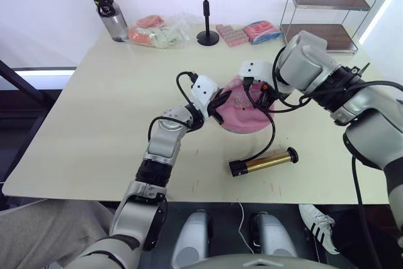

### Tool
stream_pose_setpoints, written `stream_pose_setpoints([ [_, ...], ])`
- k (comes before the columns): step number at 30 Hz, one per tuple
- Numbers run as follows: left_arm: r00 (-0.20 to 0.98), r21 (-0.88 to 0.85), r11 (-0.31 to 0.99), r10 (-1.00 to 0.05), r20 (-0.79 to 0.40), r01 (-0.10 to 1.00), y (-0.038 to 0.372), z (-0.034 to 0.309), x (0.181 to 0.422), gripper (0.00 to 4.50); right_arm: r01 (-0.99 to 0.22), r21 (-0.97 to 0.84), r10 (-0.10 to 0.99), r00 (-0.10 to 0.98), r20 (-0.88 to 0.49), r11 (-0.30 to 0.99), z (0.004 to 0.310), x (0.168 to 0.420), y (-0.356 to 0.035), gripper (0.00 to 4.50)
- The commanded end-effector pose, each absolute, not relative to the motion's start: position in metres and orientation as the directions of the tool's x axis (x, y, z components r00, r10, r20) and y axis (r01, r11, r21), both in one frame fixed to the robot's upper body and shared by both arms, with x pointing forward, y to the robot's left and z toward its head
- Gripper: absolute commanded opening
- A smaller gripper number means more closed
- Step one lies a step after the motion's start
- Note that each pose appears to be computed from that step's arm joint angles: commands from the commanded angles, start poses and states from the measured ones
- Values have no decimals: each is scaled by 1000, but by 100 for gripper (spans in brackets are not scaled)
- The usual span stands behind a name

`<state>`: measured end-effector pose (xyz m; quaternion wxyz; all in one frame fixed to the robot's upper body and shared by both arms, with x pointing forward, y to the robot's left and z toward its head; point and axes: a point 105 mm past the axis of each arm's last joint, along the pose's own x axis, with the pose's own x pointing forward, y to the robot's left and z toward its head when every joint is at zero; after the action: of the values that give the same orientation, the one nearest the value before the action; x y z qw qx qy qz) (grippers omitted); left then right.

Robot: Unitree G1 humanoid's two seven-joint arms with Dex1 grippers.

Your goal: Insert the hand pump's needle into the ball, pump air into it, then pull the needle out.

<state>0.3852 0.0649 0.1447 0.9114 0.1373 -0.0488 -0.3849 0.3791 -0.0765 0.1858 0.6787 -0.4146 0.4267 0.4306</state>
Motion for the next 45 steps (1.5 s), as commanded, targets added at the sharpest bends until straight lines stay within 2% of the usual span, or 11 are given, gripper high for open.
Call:
stream_pose_setpoints([
  [1, 688, 268, 655, -725, -40, 706, 60, 135, 381, 4, -945, -201, 262, 269, -927, 259, 191, 377, -72, 33],
  [24, 685, 261, 653, -727, -48, 711, 58, 131, 380, 4, -932, -230, 250, 302, -920, 279, 187, 385, -74, 33],
  [33, 684, 255, 656, -729, -33, 711, 57, 133, 379, 4, -944, -241, 224, 290, -930, 224, 180, 382, -69, 33],
  [45, 628, 192, 617, -778, 4, 763, 44, 139, 369, 4, -948, -251, 215, 291, -932, 197, 170, 383, -52, 33],
])
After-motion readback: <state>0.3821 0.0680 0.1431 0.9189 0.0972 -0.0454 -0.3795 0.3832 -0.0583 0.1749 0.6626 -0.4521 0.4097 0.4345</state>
